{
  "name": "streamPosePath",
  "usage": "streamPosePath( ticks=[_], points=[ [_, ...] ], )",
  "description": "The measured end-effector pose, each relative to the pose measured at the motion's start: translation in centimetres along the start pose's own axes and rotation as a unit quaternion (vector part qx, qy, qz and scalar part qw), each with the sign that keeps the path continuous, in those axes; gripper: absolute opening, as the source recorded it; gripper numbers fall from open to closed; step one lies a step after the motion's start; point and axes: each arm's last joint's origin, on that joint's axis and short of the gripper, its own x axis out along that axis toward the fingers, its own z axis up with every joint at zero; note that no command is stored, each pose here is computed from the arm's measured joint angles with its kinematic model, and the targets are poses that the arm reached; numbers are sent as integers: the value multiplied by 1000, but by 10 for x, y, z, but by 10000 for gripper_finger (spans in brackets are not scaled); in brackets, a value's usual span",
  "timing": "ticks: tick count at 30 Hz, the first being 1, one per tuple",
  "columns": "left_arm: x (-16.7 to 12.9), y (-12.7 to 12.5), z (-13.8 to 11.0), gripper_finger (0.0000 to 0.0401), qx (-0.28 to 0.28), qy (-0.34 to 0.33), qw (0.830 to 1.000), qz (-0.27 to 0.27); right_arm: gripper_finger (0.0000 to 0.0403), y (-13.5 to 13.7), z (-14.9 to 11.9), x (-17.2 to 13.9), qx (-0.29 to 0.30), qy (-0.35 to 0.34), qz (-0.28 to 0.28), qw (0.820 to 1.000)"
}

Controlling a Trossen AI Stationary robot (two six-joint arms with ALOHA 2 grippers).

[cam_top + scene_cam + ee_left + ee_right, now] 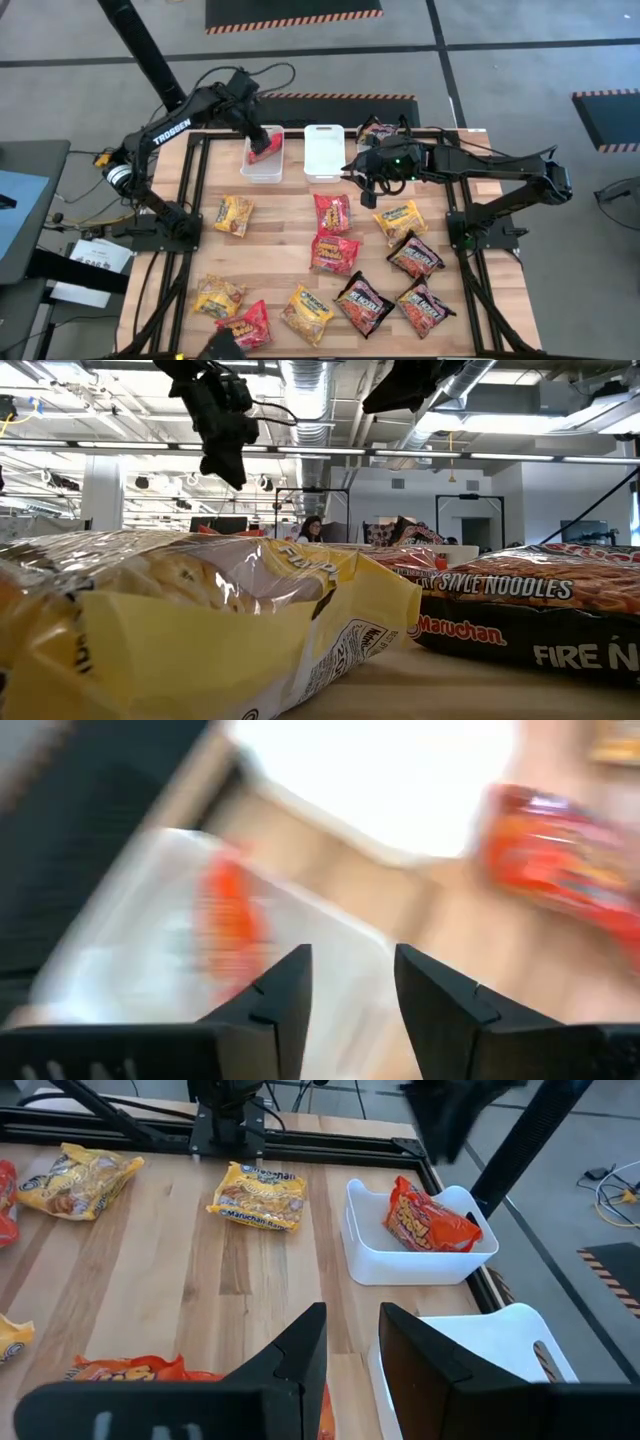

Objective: Sort Maruchan noodles
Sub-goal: Put the orange noodle pack into the left white bin

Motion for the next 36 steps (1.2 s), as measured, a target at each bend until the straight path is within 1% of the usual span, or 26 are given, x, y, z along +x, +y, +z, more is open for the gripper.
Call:
streamPosePath(
  ticks=[4, 8, 12, 15, 20, 24, 28, 33, 36],
  points=[
    [20, -11, -16, 130, 0, 48, 999, -16, 121, 0, 0, 0, 0, 0, 0, 1000],
    [36, -12, -33, 129, -4, 81, 996, -23, 121, 0, 0, 0, 0, 1, 0, 1000],
    [46, -7, -42, 129, -5, 89, 996, 4, 121, -2, 0, 0, 1, 1, -3, 1000],
    [51, 1, -49, 129, -12, 89, 996, 14, 121, -4, -1, 0, 3, 2, -7, 1000],
    [63, 16, -54, 129, -28, 115, 992, 47, 121, -8, -1, 0, 6, 2, -13, 1000],
    [76, 27, -55, 129, -32, 127, 990, 58, 121, -9, -1, 0, 7, 2, -15, 1000],
    [83, 34, -55, 129, -38, 131, 986, 96, 121, -9, -1, 0, 7, 2, -15, 1000],
    [84, 40, -49, 129, -20, 109, 982, 151, 121, -9, -1, 0, 7, 2, -15, 1000],
    [86, 42, -46, 126, -3, 97, 982, 163, 121, -9, -1, 0, 7, 3, -15, 1000]
  ],
)
